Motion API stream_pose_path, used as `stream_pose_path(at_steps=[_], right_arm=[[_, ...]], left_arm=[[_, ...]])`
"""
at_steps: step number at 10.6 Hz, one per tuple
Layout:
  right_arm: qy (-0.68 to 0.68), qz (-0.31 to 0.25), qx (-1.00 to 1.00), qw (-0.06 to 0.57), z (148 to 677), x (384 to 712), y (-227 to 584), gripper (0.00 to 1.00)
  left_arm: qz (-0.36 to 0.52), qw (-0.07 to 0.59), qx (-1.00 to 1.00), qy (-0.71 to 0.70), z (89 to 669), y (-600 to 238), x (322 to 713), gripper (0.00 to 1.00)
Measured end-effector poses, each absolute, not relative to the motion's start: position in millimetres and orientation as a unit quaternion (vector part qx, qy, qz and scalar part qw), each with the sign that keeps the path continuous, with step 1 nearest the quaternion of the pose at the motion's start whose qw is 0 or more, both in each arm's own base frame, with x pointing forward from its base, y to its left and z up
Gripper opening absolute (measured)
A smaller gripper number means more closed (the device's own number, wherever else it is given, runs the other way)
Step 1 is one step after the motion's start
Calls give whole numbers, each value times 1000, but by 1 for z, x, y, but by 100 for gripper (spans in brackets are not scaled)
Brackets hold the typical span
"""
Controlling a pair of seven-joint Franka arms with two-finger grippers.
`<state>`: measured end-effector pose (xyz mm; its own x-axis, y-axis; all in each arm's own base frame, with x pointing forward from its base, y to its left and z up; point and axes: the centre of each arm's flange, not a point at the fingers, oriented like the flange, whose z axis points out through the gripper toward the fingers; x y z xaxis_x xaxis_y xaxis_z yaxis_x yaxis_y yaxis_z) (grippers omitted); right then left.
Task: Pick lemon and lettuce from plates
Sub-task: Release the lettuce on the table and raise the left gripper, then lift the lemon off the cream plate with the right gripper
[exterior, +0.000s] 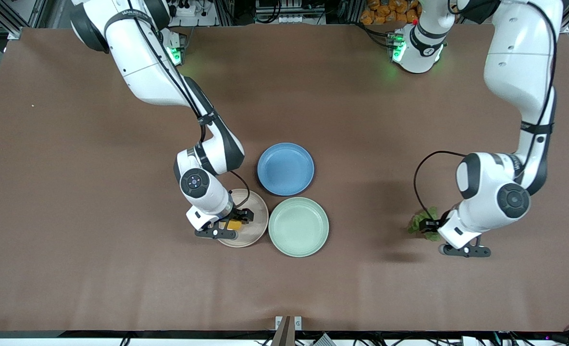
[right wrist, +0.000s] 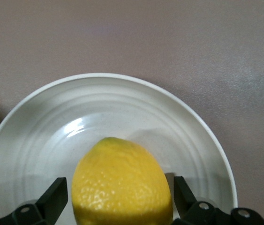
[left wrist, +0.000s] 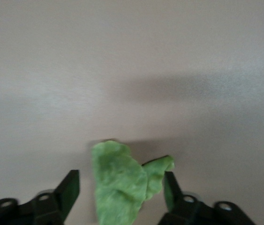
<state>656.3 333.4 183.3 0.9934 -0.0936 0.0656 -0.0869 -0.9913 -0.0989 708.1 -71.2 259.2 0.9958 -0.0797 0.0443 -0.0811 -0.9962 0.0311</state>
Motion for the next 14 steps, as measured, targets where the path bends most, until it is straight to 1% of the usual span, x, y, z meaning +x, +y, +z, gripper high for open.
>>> stream_pose_path(at_steps=[1, 2, 3, 4, 6, 9, 11, 14], right_arm=[[45, -36, -997, 48, 182, 656, 334, 98], [45, -36, -997, 48, 181, 656, 334, 97], [45, -36, -997, 48, 181, 656, 333, 89], [45, -37, -997, 47, 181, 657, 333, 73], [45, -37, -997, 47, 181, 658, 333, 64], [46, -39, -997, 47, 184, 661, 331, 63], [47, -22, -998, 39, 193, 666, 329, 63], [36, -4, -999, 32, 215, 679, 318, 63]], left_arm=[[23, 0, 998, -50, 287, -67, 709, 92], [27, -16, 998, -59, 323, -64, 708, 100], [33, -23, 997, -61, 363, -62, 703, 100], [35, -24, 997, -59, 399, -60, 695, 100], [38, -25, 997, -55, 455, -55, 678, 100], [46, -26, 998, -45, 526, -43, 649, 100], [52, -24, 998, -41, 567, -41, 627, 100], [43, -23, 998, -38, 594, -40, 606, 100]])
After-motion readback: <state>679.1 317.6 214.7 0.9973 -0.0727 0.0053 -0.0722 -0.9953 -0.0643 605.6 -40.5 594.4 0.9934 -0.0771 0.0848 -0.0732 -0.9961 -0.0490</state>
